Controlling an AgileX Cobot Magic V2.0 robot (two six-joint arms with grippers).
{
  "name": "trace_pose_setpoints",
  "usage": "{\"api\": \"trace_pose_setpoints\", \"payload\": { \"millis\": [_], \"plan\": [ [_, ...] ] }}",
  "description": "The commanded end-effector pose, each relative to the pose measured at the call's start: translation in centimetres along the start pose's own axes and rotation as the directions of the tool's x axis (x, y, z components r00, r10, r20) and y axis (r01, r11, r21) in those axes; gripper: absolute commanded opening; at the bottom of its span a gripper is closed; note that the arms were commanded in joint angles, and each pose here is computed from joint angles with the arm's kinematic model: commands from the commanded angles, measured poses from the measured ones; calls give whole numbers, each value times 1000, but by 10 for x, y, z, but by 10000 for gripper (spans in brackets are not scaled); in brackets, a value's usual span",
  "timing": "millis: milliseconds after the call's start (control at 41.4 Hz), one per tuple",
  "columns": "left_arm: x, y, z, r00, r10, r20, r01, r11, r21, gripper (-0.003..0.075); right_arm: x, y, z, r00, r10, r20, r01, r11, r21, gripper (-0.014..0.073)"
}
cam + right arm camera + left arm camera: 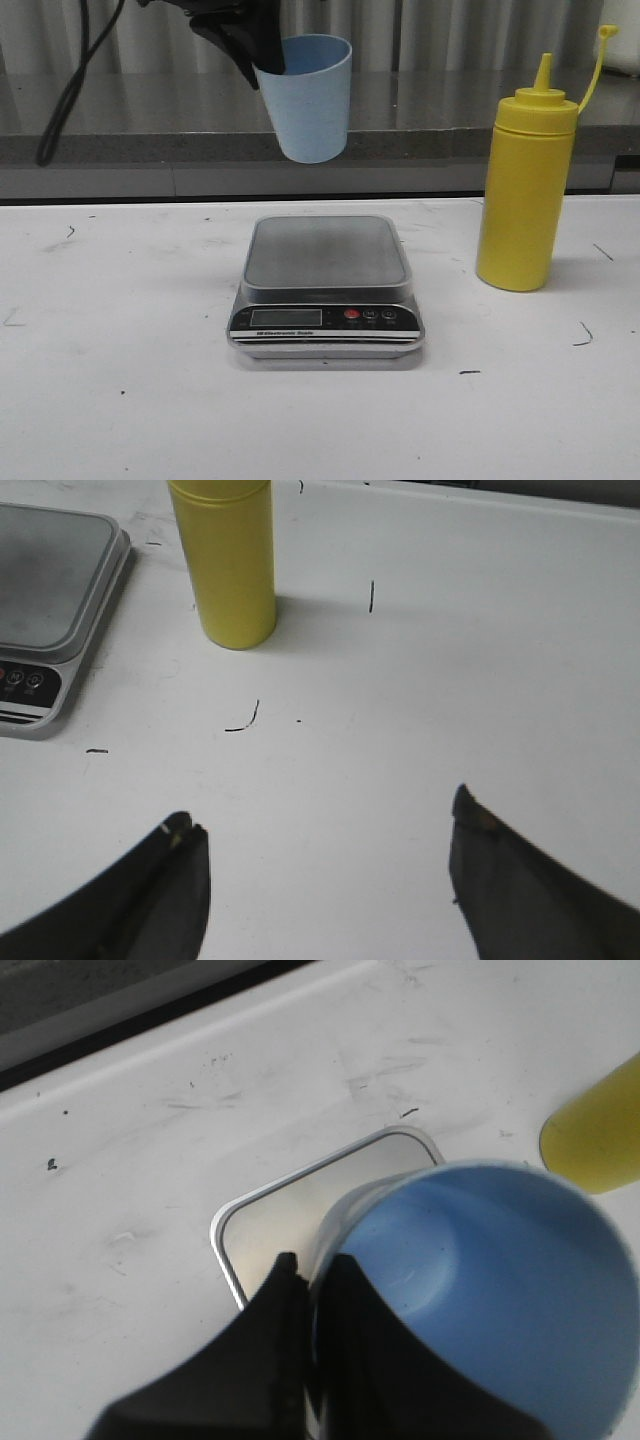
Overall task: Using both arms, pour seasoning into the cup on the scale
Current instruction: 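Lift the blue cup with the left gripper and carry it over the scale, then lower the cup onto the scale, open the left gripper, withdraw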
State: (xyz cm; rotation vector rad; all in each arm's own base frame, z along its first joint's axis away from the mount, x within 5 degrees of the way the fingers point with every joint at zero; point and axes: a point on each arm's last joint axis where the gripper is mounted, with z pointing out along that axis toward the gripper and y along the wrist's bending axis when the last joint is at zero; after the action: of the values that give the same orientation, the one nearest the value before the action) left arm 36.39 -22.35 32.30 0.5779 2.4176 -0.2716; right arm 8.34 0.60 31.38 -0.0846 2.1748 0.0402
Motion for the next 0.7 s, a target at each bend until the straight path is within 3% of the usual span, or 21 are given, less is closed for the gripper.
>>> {"api": "trace_pose_setpoints", "payload": {
  "millis": [0,266,677],
  "plan": [
    [-20,-5,-16,997,0,84,-1,1000,12,-20,-12,-1,-3,997,-17,75,16,1000,12,529],
    [-17,-5,28,1000,0,-10,0,1000,3,-20,-12,-1,-3,997,-17,75,16,1000,12,529],
    [-13,-5,38,999,-11,-40,12,1000,13,-19,-12,-1,-3,997,-17,75,16,1000,12,529]
  ]
}}
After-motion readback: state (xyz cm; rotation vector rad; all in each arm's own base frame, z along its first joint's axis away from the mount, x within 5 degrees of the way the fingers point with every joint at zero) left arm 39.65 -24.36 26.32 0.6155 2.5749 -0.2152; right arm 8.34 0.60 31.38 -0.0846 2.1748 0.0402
